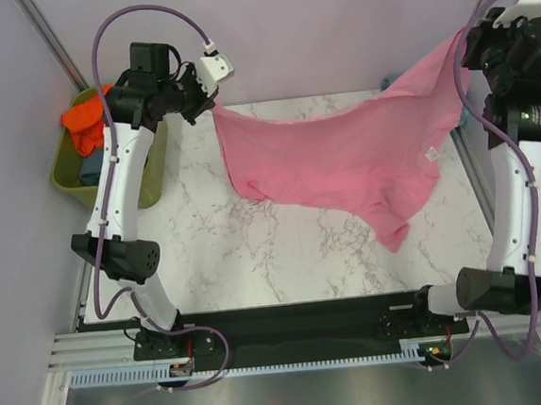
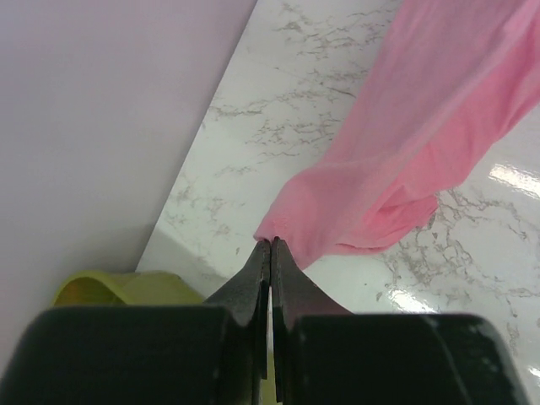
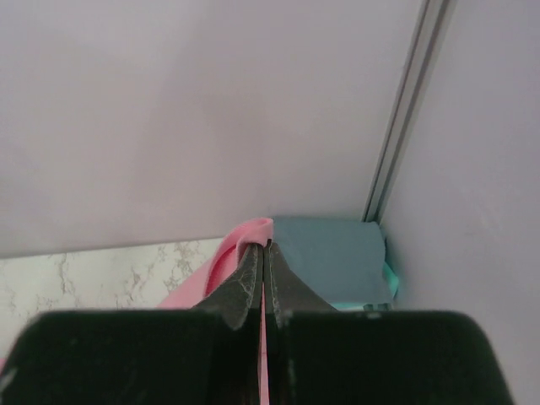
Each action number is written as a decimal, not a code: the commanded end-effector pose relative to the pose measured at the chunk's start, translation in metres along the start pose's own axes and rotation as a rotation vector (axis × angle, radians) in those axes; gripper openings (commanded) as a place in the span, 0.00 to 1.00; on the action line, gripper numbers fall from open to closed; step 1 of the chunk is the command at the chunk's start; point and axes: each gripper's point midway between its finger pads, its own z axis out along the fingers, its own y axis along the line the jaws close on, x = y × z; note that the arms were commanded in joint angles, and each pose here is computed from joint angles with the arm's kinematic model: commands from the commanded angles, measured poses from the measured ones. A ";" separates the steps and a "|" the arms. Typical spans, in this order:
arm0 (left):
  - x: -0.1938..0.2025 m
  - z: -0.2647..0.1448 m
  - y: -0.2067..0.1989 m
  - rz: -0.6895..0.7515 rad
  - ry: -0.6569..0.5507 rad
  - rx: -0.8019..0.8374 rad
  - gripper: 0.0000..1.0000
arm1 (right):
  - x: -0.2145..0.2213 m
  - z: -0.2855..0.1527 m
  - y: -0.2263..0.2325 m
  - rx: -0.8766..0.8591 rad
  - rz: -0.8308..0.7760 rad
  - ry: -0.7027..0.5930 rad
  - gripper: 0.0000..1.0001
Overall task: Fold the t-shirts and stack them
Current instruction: Flatten the tshirt out, then fold the tshirt
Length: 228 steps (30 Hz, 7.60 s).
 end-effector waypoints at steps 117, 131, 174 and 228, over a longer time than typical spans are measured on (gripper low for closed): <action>0.248 0.116 0.093 -0.468 0.340 -0.296 0.02 | 0.274 0.183 0.087 -0.216 -0.114 0.403 0.00; 0.240 0.089 0.055 -0.506 0.322 -0.223 0.02 | 0.269 0.093 0.087 -0.249 -0.103 0.480 0.00; 0.220 0.065 -0.029 -0.791 0.345 -0.077 0.99 | 0.291 -0.018 0.102 -0.419 -0.138 0.659 0.49; 0.237 0.095 -0.169 -0.910 0.473 0.353 0.97 | 0.440 -0.008 0.149 -0.654 -0.048 0.992 0.00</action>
